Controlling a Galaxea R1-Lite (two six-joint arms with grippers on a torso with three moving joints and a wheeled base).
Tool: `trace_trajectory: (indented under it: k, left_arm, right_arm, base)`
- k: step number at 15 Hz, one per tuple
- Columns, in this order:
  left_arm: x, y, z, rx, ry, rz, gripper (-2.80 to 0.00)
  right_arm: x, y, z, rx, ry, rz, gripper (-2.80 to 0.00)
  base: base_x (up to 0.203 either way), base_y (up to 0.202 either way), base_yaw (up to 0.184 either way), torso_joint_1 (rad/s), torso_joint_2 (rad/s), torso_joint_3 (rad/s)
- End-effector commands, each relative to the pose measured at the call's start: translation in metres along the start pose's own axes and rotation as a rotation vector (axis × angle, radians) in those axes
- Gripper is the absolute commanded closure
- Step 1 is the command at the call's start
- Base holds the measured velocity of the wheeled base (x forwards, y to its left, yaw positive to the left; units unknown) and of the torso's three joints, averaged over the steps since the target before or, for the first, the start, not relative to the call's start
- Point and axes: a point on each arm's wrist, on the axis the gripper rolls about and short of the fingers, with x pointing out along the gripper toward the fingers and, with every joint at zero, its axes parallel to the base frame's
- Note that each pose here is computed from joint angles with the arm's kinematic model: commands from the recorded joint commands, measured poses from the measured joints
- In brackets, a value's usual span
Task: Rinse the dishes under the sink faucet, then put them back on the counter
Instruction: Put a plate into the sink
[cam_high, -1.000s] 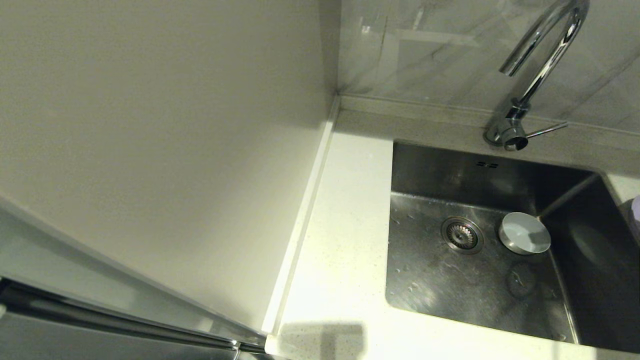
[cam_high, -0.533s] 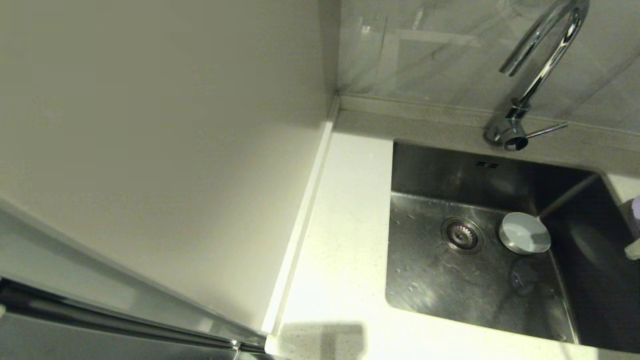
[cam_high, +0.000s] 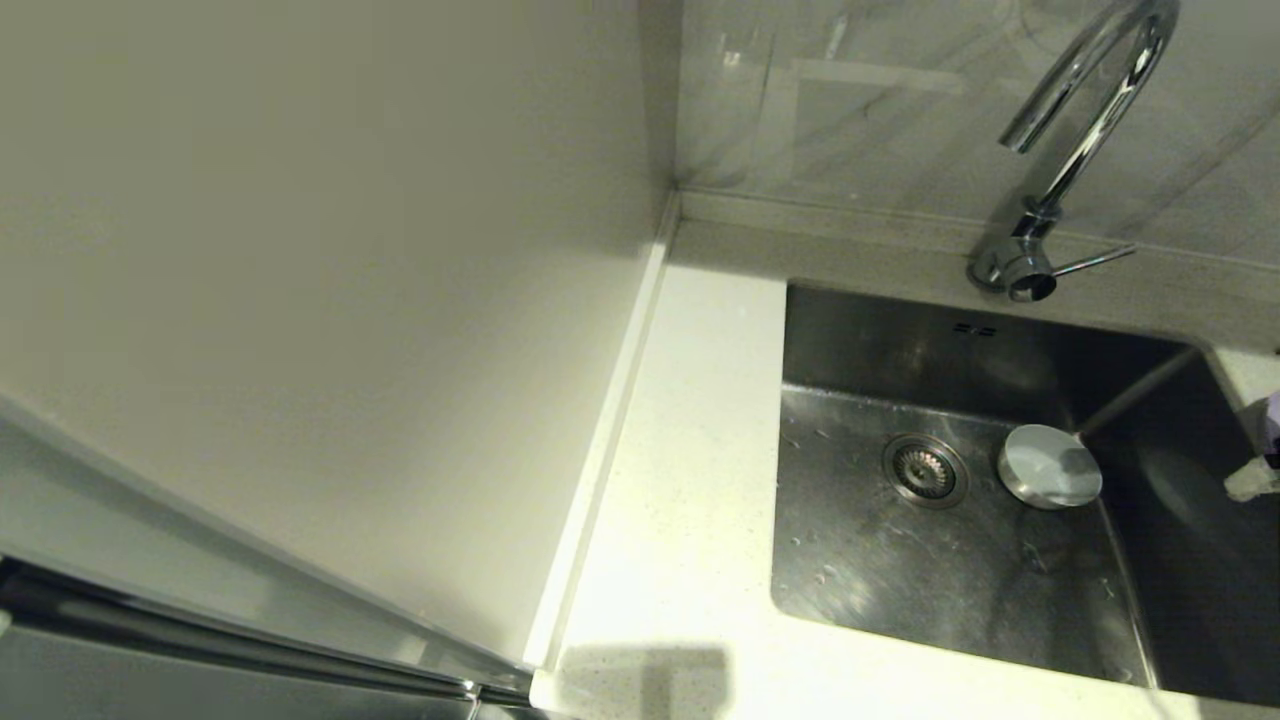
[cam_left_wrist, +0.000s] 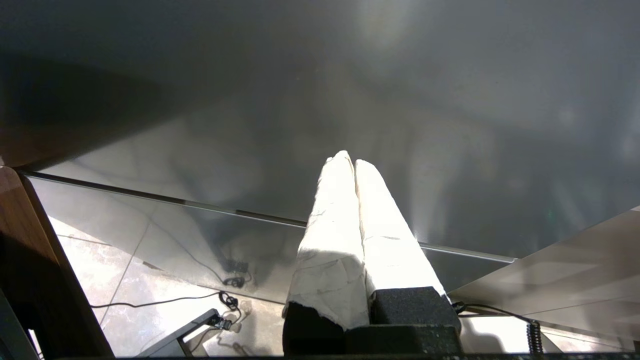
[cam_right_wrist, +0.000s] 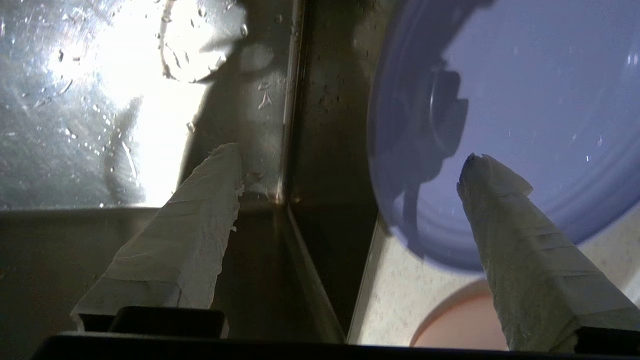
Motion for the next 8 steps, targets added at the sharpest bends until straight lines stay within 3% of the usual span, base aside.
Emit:
trace_trajectory:
  k: [1, 8]
  left_arm:
    - [0.000, 0.000, -0.001, 0.000, 0.002, 0.000, 0.00]
    - [0.000, 0.000, -0.001, 0.000, 0.002, 0.000, 0.00]
  right_arm:
    - [0.013, 0.000, 0.006, -0.004, 0.010, 0.009, -2.80]
    - [0.022, -0.009, 0.024, 0.022, -0.027, -0.020, -2.80]
  base:
    - [0.000, 0.000, 0.000, 0.000, 0.00, 0.000]
    - [0.000, 0.000, 0.000, 0.000, 0.00, 0.000]
